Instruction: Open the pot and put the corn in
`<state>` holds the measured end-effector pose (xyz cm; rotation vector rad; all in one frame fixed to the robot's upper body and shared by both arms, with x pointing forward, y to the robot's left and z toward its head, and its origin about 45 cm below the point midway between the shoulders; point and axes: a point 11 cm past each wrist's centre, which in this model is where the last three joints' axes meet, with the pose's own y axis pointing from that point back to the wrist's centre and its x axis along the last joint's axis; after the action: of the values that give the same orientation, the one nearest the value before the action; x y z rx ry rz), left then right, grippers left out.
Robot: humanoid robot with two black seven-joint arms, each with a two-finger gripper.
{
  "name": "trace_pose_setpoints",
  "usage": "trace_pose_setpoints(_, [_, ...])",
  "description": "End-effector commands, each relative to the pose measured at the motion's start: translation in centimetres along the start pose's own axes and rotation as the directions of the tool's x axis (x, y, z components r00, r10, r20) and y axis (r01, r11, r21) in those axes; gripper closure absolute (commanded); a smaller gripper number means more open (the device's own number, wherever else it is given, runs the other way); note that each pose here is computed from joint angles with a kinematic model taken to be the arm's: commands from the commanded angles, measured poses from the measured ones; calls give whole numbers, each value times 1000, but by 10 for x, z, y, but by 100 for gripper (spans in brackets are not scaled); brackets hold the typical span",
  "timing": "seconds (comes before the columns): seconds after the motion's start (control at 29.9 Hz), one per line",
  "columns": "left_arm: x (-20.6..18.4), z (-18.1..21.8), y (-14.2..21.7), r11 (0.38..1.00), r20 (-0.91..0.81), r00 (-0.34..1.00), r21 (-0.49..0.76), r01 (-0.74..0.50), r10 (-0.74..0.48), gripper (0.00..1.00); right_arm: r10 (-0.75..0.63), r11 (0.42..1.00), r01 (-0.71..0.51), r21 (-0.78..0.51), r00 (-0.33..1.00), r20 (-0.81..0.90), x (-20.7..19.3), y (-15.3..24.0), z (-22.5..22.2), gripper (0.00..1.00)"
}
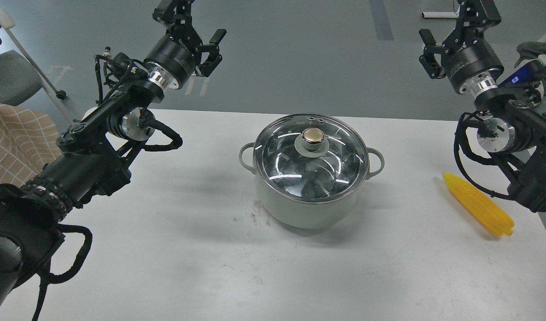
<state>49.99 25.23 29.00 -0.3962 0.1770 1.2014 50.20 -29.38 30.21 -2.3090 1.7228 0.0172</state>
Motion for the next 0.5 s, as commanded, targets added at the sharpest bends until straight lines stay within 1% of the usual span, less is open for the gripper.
trace_pose_setpoints(0.0, [6, 3, 1, 1000, -2, 1000, -6, -25, 25, 2, 7, 1000, -7, -1, 1000, -9, 5, 2, -2, 0])
trace_pose_setpoints(0.13, [0, 1, -1, 1000, -8, 1000, -2, -15, 15, 2, 10, 1000, -10, -9, 1000, -6, 6, 4, 2, 0])
trace_pose_setpoints(0.33, [0, 3, -1, 1000, -41, 999, -15, -19, 19, 2, 24, 1000, -24, -12, 999, -22, 14, 8, 1, 0])
trace_pose_setpoints(0.47, [-2, 3, -2, 1000, -41, 999, -15, -11, 10, 2, 23, 999, -25, -43, 998, -51, 19, 12, 8, 0])
